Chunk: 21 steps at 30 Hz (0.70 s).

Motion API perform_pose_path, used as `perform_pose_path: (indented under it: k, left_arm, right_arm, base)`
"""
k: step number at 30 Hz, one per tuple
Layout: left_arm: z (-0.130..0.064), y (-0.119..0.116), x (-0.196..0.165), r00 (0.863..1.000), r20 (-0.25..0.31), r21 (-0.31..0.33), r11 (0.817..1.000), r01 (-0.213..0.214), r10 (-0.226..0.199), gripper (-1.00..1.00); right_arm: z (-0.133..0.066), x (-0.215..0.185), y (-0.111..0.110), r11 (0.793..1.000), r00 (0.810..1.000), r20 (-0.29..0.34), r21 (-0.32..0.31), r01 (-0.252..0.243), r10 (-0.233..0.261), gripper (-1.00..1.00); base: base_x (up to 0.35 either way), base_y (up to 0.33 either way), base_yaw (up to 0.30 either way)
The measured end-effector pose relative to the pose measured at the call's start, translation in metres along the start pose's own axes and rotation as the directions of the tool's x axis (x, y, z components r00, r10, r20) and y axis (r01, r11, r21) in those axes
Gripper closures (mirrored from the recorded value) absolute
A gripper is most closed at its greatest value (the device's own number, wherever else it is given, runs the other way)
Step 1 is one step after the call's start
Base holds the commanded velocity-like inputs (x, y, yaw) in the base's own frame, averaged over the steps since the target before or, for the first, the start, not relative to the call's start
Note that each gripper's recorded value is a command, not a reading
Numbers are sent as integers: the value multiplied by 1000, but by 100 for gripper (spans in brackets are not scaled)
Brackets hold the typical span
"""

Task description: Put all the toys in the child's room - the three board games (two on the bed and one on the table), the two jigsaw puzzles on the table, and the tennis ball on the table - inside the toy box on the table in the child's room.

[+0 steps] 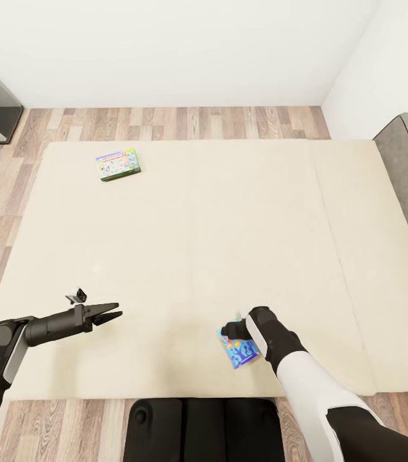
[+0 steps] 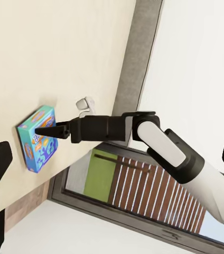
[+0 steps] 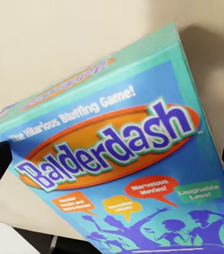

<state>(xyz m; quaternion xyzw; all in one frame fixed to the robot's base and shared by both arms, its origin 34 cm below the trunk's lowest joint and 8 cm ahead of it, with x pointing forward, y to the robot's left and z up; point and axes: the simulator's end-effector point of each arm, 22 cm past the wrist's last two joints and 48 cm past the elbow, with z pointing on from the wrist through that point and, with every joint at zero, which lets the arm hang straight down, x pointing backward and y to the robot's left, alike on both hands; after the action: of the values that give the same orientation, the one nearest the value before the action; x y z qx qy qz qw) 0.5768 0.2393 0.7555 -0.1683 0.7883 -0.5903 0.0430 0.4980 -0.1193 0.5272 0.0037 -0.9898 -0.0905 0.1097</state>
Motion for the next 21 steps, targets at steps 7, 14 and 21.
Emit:
perform_pose_path:
  k: [7, 14, 21]
  left_arm:
    - [0, 0, 0, 1000, 0, -1, 1000, 0, 0, -100]
    - [0, 0, 0, 1000, 1, 0, 1000, 0, 0, -100]
    - [0, 0, 0, 1000, 0, 0, 1000, 0, 0, -100]
  right_arm:
    - [0, 0, 0, 1000, 1000, 2, 1, 1, -1, -100]
    - [0, 0, 0, 1000, 1000, 2, 2, 0, 0, -100]
    - [0, 0, 0, 1000, 1000, 2, 1, 0, 0, -100]
  base:
    - [0, 0, 17]
    - [0, 0, 2]
    - [0, 0, 0]
